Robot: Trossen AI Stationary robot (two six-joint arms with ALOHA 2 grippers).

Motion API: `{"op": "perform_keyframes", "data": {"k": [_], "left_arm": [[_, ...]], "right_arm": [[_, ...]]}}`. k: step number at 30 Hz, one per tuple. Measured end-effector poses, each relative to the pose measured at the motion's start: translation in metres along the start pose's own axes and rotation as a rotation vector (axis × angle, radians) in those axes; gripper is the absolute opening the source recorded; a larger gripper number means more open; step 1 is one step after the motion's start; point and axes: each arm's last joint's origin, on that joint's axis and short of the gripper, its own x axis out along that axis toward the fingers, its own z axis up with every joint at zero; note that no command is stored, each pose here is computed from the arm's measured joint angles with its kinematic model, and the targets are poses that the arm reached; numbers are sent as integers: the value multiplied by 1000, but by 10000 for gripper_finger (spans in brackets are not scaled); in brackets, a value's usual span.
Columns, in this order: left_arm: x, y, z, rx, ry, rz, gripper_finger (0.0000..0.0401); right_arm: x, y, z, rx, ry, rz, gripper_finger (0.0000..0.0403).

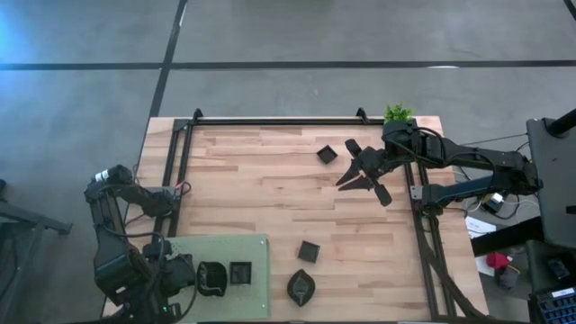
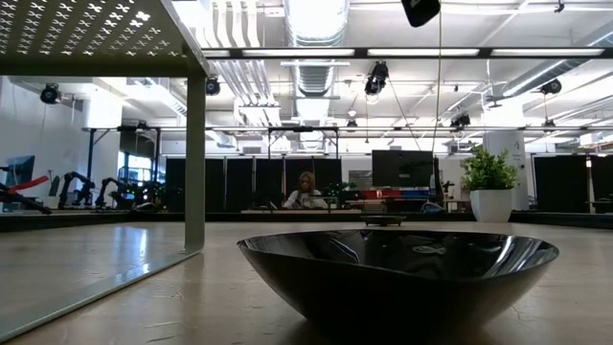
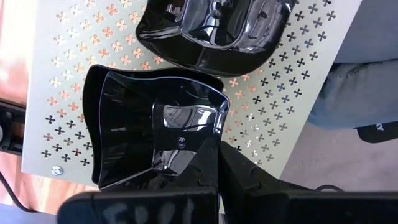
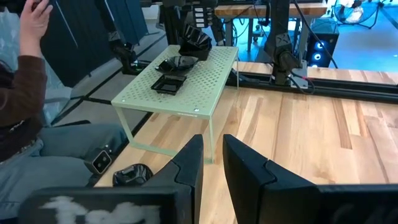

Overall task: Pick & Place Mini shaped plates
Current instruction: Stack the black distorted square plate on top of the other black distorted square plate on the shelf

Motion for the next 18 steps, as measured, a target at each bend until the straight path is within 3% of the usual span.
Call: {"op": "perform_keyframes", "data": {"k": [6,18], "left_arm": [[0,0,0,-25,0,0,10],[0,-2,0,-70,-2,-20,80]], "right_arm": [[0,0,0,0,0,0,57],[0,0,0,-4,0,0,57]]}}
